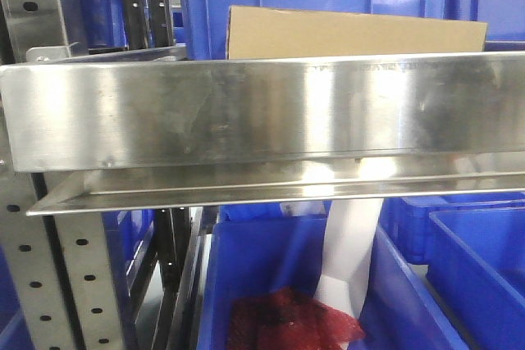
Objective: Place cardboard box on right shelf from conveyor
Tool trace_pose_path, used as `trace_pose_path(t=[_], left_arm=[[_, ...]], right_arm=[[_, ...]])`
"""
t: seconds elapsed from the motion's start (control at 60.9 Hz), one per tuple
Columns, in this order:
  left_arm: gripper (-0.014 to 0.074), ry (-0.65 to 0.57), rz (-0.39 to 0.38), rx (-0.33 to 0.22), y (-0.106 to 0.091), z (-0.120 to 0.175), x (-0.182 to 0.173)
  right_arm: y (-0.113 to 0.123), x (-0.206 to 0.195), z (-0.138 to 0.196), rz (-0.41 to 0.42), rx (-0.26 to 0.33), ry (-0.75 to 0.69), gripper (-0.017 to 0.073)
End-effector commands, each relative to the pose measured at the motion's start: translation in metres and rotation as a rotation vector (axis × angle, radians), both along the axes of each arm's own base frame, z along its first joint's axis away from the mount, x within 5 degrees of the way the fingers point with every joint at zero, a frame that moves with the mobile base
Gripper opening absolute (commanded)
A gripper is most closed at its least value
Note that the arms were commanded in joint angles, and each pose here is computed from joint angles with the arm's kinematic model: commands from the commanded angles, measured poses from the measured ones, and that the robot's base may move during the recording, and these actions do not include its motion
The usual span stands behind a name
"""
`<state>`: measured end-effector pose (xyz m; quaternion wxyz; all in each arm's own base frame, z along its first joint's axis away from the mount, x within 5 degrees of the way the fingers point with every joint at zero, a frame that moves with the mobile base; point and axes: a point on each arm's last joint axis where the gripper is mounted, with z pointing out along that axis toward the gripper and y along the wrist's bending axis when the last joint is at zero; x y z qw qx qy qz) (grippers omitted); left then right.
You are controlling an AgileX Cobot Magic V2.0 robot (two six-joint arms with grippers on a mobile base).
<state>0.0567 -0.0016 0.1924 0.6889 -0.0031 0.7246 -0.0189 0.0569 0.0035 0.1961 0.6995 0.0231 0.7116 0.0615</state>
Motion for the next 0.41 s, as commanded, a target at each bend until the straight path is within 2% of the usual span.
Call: trace_pose_path(t=[0.0,0.394], left_arm=[[-0.0116,-0.091,0.006,-0.007,0.0006,0.0057,-0.0007],[-0.0116,-0.091,0.006,-0.007,0.0006,0.0057,-0.0007]], right_arm=[[-0.0015,-0.0019,0.0105,-0.018,0.005,-0.109,0.0024],[-0.0015,-0.0019,0.0105,-0.018,0.005,-0.109,0.0024]])
